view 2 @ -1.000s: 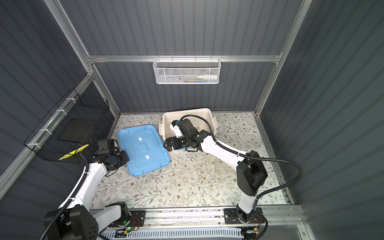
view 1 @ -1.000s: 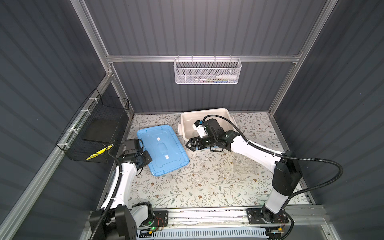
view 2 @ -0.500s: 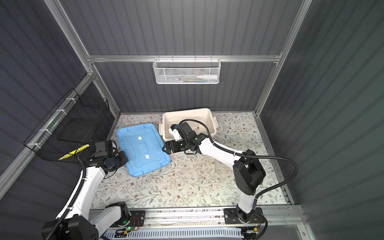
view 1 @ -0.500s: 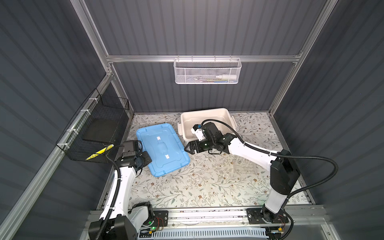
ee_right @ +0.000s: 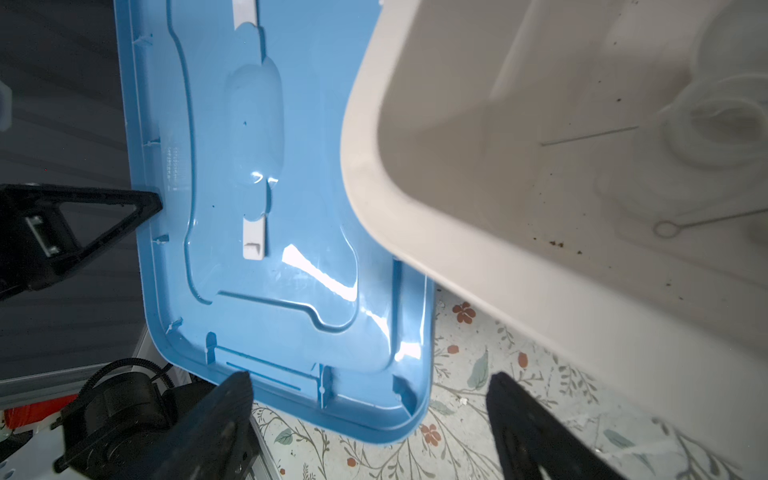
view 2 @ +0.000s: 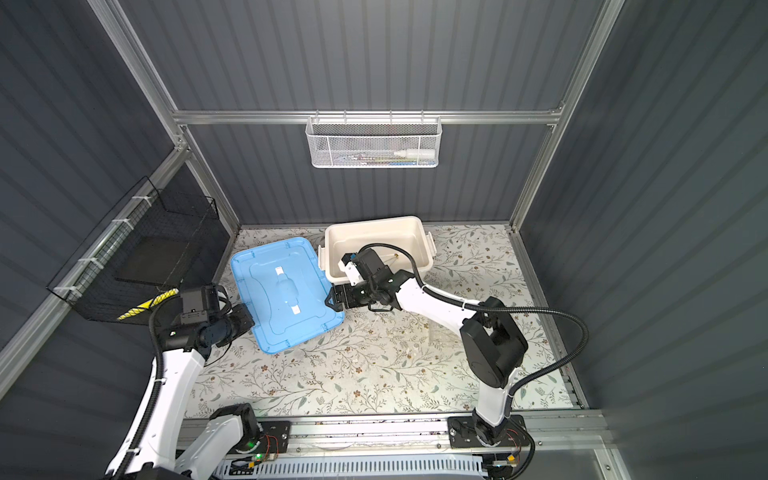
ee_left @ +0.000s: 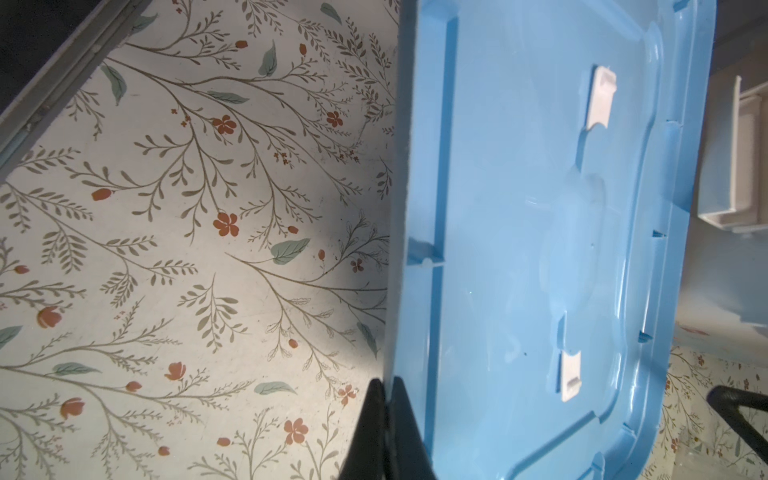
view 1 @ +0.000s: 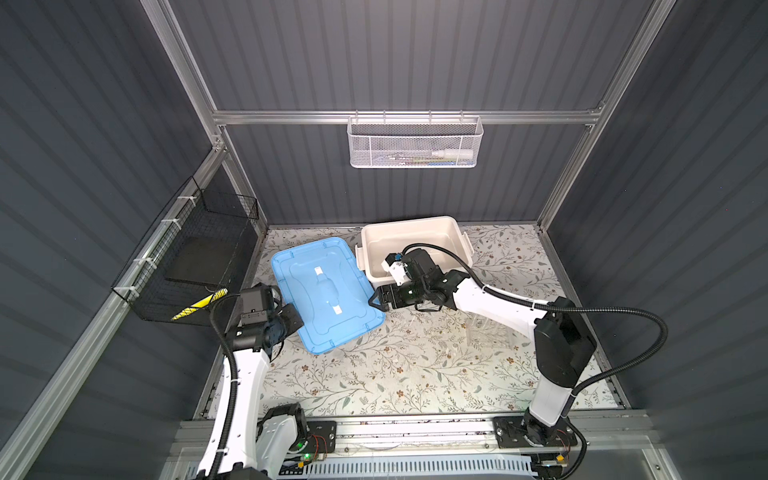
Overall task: Organize the chemistry lab equipment
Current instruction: 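Close the right gripper on the blue lid's edge nearest the bin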
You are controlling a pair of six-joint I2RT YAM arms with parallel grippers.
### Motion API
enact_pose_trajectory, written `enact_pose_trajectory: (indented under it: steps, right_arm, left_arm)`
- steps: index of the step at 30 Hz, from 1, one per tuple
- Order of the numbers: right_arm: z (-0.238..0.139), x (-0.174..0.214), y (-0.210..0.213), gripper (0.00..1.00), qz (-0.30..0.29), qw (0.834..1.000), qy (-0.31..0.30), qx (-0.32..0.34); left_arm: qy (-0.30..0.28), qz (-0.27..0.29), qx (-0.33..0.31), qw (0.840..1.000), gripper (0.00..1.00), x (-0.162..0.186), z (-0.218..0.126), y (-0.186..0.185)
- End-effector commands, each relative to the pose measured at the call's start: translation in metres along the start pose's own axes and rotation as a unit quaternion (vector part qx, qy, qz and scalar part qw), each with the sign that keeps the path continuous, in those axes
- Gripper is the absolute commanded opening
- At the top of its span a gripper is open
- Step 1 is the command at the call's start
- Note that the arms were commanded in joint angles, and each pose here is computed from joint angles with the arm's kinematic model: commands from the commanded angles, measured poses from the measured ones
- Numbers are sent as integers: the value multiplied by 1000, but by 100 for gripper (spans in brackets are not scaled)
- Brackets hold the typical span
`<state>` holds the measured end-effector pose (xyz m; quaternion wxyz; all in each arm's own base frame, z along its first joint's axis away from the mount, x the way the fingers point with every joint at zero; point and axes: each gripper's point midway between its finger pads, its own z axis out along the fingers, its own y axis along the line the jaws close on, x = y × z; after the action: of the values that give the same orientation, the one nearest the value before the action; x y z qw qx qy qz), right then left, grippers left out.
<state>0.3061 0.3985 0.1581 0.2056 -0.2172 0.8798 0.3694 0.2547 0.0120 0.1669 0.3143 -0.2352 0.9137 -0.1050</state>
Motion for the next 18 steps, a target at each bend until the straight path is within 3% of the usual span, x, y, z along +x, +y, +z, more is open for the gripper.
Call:
enact_pose_trajectory:
  steps: [1, 18]
  right_arm:
    - [11, 8, -2, 90, 2, 1000, 9, -10]
    - [33, 4, 6, 84, 28, 997, 0, -75]
  left_arm:
    - [-16, -14, 17, 1000, 0, -3, -13, -6]
    - [-18, -21, 44, 999, 0, 5, -28, -13]
